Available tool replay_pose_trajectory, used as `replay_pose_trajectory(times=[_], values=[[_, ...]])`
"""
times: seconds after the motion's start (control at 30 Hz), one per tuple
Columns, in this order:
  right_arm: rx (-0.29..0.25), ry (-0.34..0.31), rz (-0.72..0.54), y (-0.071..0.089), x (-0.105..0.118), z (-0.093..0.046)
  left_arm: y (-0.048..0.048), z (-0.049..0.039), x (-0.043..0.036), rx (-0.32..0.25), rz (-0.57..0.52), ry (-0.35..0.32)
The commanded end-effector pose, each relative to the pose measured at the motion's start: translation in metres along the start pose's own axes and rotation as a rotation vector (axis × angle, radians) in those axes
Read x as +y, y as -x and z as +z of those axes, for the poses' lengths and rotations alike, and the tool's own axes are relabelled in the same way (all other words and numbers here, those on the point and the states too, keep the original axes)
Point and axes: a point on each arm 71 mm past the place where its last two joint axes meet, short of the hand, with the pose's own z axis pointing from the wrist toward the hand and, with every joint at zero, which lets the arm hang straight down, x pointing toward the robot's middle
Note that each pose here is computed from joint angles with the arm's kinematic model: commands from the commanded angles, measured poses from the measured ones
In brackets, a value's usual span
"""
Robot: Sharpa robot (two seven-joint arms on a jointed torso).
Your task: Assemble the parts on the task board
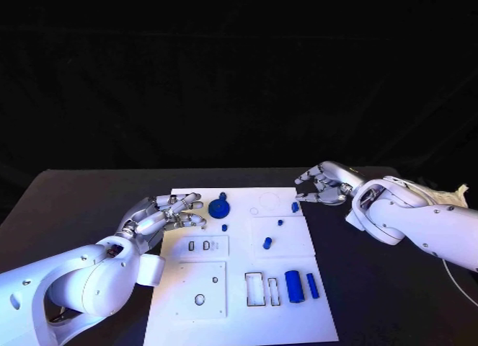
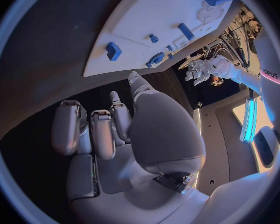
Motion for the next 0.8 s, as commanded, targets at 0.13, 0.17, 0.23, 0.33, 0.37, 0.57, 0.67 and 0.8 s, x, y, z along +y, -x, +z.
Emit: replay_pose_trajectory(times=[0.13,0.17,0.23,0.33,0.37,0.57,0.67,0.8], values=[[0.062,0.016,0.044,-0.006,-0.009,-0.005,-0.002,0.0015,0.0012,0.028,-0.002,-0.006],[0.066,0.016,0.04,-0.007,-0.01,-0.005,-0.0019,0.0017,0.0014,0.028,-0.002,-0.006],[0.073,0.016,0.035,-0.009,-0.011,-0.005,-0.0021,0.0021,0.0018,0.029,-0.002,-0.006],[0.085,0.016,0.032,-0.014,-0.012,-0.005,-0.0022,0.0025,0.0024,0.03,-0.002,-0.005],[0.089,0.016,0.03,-0.016,-0.013,-0.005,-0.0021,0.0025,0.0026,0.03,-0.002,-0.005],[0.1,0.017,0.03,-0.023,-0.014,-0.004,-0.0013,0.0028,0.0032,0.029,-0.001,-0.003],[0.104,0.019,0.032,-0.026,-0.013,-0.004,-0.0013,0.0028,0.0034,0.029,-0.001,-0.003],[0.107,0.021,0.035,-0.029,-0.012,-0.002,-0.0014,0.0028,0.0035,0.03,0.0,-0.003]])
